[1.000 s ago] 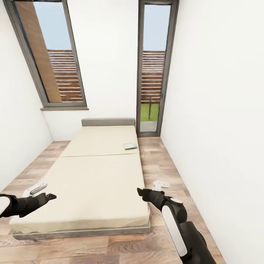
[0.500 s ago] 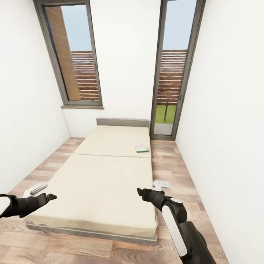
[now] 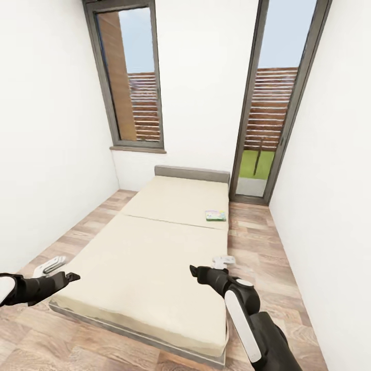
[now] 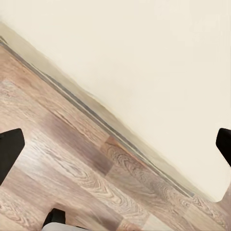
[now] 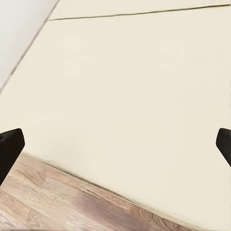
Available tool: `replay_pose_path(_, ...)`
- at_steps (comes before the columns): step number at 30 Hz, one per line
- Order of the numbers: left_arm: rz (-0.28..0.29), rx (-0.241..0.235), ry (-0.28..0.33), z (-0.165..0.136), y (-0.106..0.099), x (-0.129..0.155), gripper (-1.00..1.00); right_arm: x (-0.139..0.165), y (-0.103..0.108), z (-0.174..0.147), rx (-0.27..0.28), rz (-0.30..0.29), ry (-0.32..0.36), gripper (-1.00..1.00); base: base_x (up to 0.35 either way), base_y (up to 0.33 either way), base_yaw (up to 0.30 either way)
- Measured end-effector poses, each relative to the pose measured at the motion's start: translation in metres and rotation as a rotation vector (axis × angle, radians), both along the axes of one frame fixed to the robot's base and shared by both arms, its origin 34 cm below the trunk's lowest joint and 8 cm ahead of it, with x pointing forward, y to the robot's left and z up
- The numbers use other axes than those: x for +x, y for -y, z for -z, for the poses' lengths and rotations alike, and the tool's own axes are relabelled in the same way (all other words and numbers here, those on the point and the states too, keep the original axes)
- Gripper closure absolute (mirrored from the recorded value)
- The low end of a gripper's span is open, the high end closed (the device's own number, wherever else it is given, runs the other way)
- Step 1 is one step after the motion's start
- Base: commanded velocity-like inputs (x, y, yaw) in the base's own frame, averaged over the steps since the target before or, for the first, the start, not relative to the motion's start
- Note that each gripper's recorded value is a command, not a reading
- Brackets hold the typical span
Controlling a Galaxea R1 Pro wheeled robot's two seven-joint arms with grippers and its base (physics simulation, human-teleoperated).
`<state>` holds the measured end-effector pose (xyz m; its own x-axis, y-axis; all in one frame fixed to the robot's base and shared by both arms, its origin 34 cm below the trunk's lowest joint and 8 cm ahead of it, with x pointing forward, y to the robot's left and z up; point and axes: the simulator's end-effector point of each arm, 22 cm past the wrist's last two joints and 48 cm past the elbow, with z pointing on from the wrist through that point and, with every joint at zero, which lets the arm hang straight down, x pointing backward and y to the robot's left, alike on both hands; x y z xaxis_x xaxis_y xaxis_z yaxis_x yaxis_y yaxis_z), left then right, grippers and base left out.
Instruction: Put all the toys in the child's room - the three board games (two on the bed and one on the table), the two jigsaw puzzles on the table, and the tennis ball on the table - inside the toy box on the table in the child's room.
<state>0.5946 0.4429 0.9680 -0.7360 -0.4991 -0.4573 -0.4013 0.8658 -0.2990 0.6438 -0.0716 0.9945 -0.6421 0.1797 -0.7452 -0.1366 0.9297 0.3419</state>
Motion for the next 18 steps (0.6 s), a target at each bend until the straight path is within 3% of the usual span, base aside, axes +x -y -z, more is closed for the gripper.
replay_pose_path(8,0.000,0.000,0.000,0.0002,0.0001,0.0001,-1.00,0.0000,-0.0003,0.0001,-0.001,-0.001,0.000,-1.00,0.103,-0.271,0.293)
replay_pose_path(18,0.001,0.000,0.000,0.0002,0.0002,0.0002,-1.00,0.0001,0.0001,0.0004,-0.002,-0.001,0.000,-1.00,0.029,-0.072,0.293)
